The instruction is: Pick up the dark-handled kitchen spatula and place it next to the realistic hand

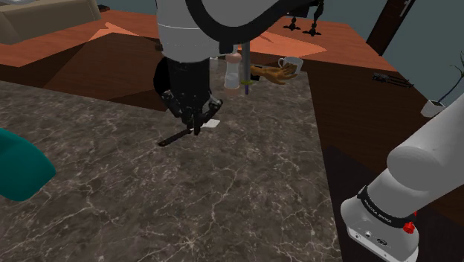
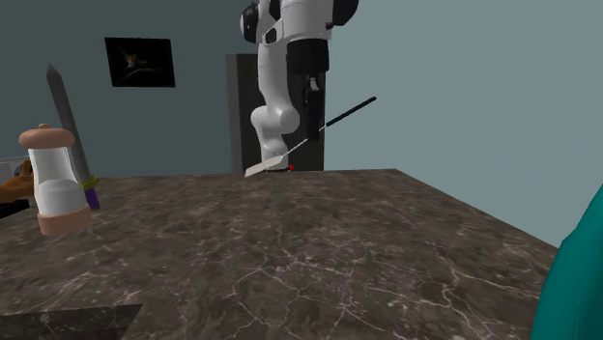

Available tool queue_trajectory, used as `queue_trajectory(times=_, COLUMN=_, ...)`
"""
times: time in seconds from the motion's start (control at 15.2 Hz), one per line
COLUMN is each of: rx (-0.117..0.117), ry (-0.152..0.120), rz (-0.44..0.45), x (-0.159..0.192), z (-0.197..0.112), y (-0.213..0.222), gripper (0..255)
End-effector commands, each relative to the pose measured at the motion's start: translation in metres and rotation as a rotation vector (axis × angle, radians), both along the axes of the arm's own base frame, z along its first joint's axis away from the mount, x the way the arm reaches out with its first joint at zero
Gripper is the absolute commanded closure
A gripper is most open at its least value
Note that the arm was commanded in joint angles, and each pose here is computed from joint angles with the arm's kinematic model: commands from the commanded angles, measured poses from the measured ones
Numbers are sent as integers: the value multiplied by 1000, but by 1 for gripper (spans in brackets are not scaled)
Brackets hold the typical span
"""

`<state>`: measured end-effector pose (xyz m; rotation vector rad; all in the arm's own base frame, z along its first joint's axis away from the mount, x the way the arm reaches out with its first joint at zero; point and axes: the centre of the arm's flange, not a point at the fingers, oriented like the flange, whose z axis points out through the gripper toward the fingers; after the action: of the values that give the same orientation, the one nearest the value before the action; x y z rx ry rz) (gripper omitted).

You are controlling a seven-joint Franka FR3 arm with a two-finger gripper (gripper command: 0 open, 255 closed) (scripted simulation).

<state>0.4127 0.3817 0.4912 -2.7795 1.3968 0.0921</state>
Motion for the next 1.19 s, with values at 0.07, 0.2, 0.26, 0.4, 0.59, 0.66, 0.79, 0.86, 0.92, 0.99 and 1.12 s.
queue_trajectory(times=0.07, rx=0, ry=0, rz=0, x=-1, z=8, y=-13, gripper=255)
queue_trajectory(times=0.2, rx=0, ry=0, rz=0, x=-1, z=8, y=-39, gripper=255)
queue_trajectory(times=0.26, rx=0, ry=0, rz=0, x=0, z=8, y=-52, gripper=255)
queue_trajectory(times=0.4, rx=0, ry=0, rz=0, x=0, z=8, y=-79, gripper=255)
queue_trajectory(times=0.59, rx=0, ry=0, rz=0, x=1, z=8, y=-118, gripper=255)
queue_trajectory(times=0.66, rx=0, ry=0, rz=0, x=1, z=8, y=-131, gripper=255)
queue_trajectory(times=0.79, rx=0, ry=0, rz=0, x=2, z=8, y=-158, gripper=255)
queue_trajectory(times=0.86, rx=0, ry=0, rz=0, x=2, z=8, y=-171, gripper=255)
queue_trajectory(times=0.92, rx=0, ry=0, rz=0, x=2, z=8, y=-184, gripper=255)
queue_trajectory(times=0.99, rx=0, ry=0, rz=0, x=3, z=8, y=-197, gripper=255)
queue_trajectory(times=1.12, rx=0, ry=0, rz=0, x=3, z=8, y=-224, gripper=255)
